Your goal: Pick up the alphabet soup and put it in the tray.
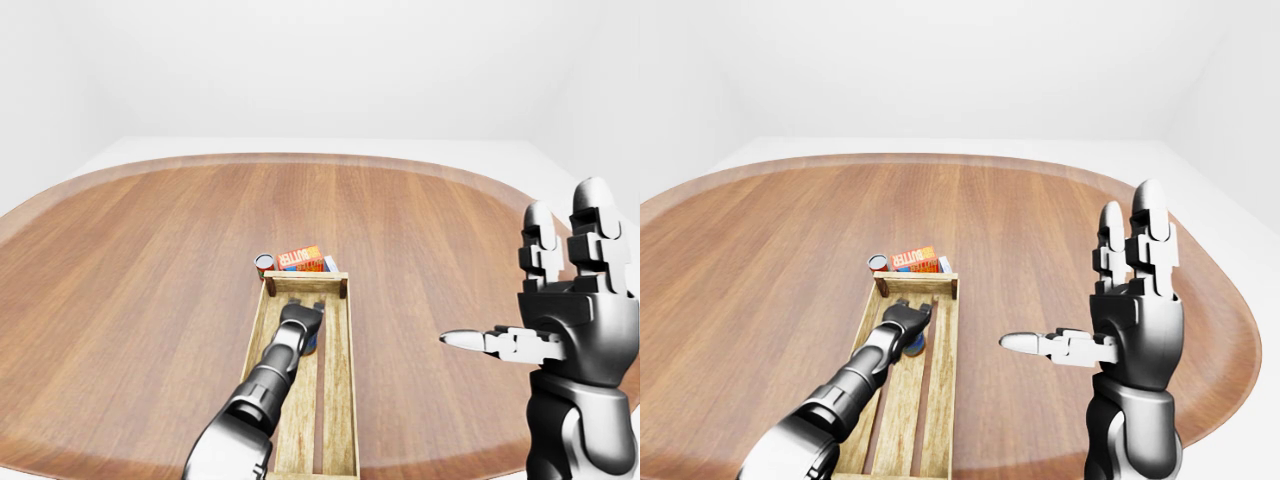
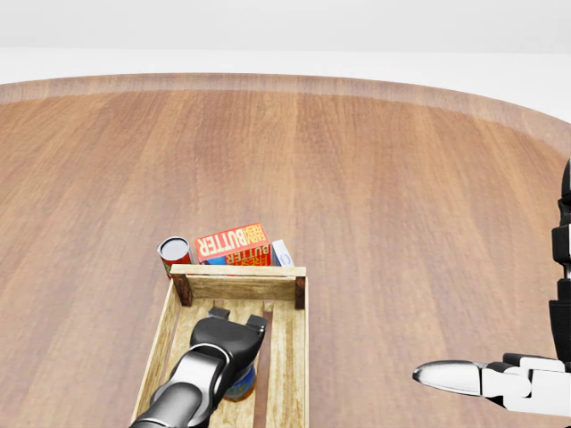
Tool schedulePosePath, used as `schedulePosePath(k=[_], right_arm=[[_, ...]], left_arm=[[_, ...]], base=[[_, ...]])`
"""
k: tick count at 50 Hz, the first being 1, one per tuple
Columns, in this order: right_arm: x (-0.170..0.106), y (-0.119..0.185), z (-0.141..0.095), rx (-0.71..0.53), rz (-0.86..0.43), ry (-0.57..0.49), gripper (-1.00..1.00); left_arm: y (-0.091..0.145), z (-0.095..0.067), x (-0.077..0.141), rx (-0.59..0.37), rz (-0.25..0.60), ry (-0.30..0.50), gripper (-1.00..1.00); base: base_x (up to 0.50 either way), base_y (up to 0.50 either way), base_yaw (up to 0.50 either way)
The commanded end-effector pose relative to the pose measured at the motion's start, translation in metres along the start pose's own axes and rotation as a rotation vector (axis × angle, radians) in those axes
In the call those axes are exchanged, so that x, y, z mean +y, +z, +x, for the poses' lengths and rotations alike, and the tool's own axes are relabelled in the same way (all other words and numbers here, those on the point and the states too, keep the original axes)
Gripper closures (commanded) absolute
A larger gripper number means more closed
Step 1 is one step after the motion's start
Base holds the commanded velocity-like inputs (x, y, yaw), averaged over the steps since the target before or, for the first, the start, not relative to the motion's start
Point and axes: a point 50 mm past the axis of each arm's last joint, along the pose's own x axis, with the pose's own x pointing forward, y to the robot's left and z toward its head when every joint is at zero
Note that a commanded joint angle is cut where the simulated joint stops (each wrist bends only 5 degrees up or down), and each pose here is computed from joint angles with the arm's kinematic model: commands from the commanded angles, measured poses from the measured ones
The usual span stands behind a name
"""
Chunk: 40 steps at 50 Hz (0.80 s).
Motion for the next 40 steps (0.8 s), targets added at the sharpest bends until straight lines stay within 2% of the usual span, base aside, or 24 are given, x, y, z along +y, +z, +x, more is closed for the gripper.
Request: schedulePosePath(k=[1,9,13,17,21,22,29,35,40], right_arm=[[-0.001,0.001,0.000,-0.003,-0.001,-0.005,-1.00],[0.000,0.000,0.000,-0.001,0.000,-0.004,-1.00],[0.000,0.000,0.000,-0.002,0.001,-0.002,-1.00],[0.001,-0.001,0.000,0.002,0.002,-0.001,-1.00],[0.001,-0.001,0.000,0.003,0.004,0.001,-1.00],[0.001,-0.001,0.000,0.005,0.004,0.001,-1.00],[0.001,0.000,0.000,0.002,0.005,0.003,-1.00],[0.001,0.000,0.000,0.000,0.003,0.002,-1.00],[0.000,0.000,0.000,0.001,0.004,-0.002,-1.00]], left_arm=[[0.007,-0.003,-0.022,-0.021,-0.059,-0.010,-1.00],[-0.002,-0.012,-0.013,-0.006,-0.063,-0.017,-1.00],[-0.006,-0.018,0.002,0.003,-0.069,0.004,-1.00],[-0.010,-0.020,0.012,0.008,-0.091,0.043,-1.00],[-0.018,-0.029,0.036,0.008,-0.128,0.099,-1.00],[-0.022,-0.033,0.048,0.008,-0.145,0.127,-1.00],[-0.033,-0.046,0.082,0.002,-0.194,0.238,-1.00],[-0.034,-0.054,0.091,-0.013,-0.208,0.255,-1.00],[-0.041,-0.067,0.100,-0.034,-0.241,0.247,-1.00]], base=[[0.00,0.00,0.00],[0.00,0.00,0.00],[0.00,0.00,0.00],[0.00,0.00,0.00],[0.00,0.00,0.00],[0.00,0.00,0.00],[0.00,0.00,0.00],[0.00,0.00,0.00],[0.00,0.00,0.00]])
